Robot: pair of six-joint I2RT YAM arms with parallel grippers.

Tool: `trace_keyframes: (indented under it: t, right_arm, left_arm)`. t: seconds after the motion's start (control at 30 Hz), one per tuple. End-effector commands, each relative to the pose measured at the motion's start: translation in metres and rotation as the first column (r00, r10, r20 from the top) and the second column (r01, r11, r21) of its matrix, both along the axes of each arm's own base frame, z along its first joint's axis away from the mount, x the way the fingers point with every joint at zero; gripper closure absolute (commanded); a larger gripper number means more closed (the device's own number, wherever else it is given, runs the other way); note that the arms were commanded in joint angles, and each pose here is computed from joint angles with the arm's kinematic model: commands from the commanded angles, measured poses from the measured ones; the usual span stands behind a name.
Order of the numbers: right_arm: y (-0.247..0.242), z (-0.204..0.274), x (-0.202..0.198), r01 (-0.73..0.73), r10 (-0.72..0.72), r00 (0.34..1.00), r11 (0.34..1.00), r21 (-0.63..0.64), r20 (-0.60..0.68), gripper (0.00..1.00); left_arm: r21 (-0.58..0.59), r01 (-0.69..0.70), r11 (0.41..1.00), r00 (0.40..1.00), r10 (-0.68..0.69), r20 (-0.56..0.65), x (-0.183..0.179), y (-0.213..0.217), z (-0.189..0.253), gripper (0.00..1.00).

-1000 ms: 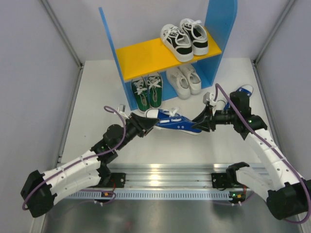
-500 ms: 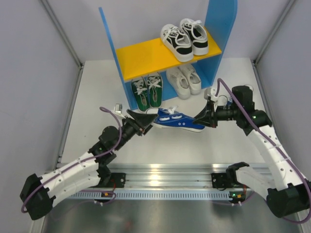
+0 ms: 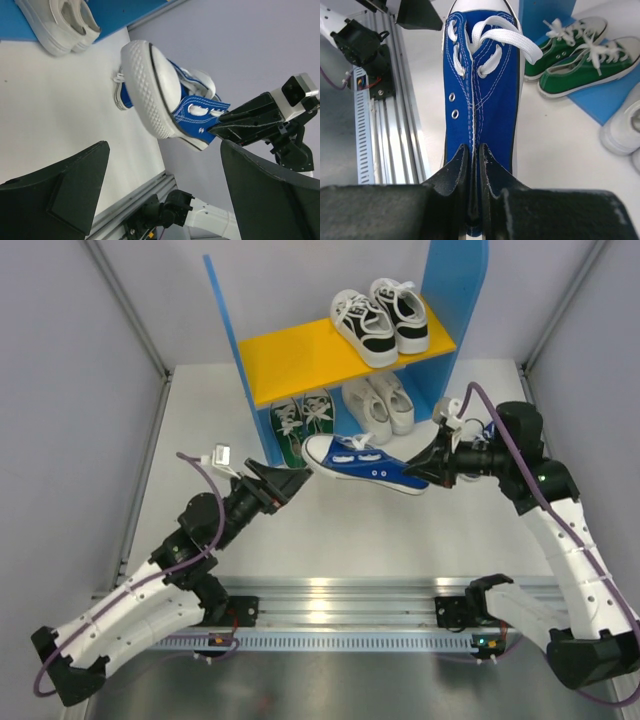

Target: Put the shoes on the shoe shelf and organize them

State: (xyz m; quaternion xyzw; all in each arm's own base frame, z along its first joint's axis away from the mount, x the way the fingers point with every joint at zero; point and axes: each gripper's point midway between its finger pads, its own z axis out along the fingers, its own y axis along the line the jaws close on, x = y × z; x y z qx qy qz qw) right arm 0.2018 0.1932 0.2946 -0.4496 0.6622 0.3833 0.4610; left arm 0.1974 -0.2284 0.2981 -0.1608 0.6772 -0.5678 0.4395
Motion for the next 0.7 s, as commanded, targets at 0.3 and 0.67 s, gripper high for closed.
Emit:
trace_keyframes:
  t: [0.3,0.67]
  right_arm:
    - [0.017,0.116,0.064,0.139,-0.157,0.958,0.986,0.089,0.24,1.0]
    - [0.089,0.173,0.158,0.305,-0.327,0.888,0.945,0.119,0.323,1.0]
  left_arm:
    - [0.276,-0.151,0.949,0.985,0.119,0.128,-0.019,0.065,0.014,0.02]
    - [0.241,-0.202,0.949,0.976,0.176,0.127,-0.04,0.1,0.008,0.02]
